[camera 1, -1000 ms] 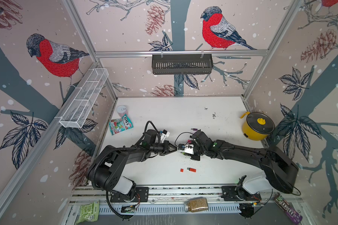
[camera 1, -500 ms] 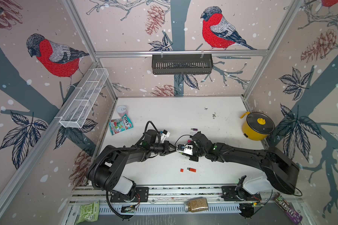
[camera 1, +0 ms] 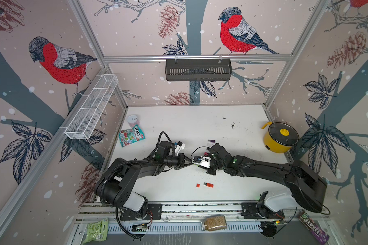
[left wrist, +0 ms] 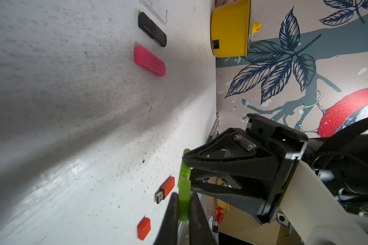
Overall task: Close the usb drive cover
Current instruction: Close the cover of the USB drive.
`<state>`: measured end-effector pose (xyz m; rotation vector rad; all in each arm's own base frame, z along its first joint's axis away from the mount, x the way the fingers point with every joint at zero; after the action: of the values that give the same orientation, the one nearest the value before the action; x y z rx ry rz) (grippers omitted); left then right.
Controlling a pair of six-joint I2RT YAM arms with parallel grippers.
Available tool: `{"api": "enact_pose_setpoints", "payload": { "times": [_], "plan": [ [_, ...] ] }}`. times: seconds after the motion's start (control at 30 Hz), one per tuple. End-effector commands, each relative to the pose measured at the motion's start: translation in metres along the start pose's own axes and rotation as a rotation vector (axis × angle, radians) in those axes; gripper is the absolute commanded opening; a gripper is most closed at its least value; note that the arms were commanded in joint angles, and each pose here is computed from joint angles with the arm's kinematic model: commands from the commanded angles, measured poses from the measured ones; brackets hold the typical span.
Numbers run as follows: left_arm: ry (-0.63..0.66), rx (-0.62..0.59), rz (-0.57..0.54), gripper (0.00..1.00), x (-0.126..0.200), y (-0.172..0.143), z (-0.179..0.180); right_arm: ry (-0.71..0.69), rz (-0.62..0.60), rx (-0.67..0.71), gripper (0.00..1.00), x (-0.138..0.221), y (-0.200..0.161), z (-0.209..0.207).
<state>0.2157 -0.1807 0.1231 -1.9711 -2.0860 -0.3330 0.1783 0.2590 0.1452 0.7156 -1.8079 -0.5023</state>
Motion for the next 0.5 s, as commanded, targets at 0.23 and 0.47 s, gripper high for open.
{"api": "enact_pose_setpoints", "payload": {
  "times": [0.23, 0.47],
  "plan": [
    [-0.016, -0.032, 0.011, 0.08, -0.0019, 0.0003, -0.0042, -0.045, -0.082, -0.004, 0.19, 0.003, 0.0127, -0.008],
    [-0.015, -0.031, 0.013, 0.08, -0.0022, 0.0003, -0.0036, -0.047, -0.11, -0.009, 0.19, 0.0052, 0.015, -0.0097]
  ]
}}
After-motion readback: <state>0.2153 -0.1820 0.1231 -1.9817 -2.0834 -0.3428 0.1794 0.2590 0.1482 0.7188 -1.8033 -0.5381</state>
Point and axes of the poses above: each gripper's point midway between its finger pads, its own x axis back along the fingers, its own z axis along the line the jaws close on, y = z × x, the point moved 9 cm from there along x, back along the fingers, and after that the axes turned 9 degrees about x, right-handed, at the moved point
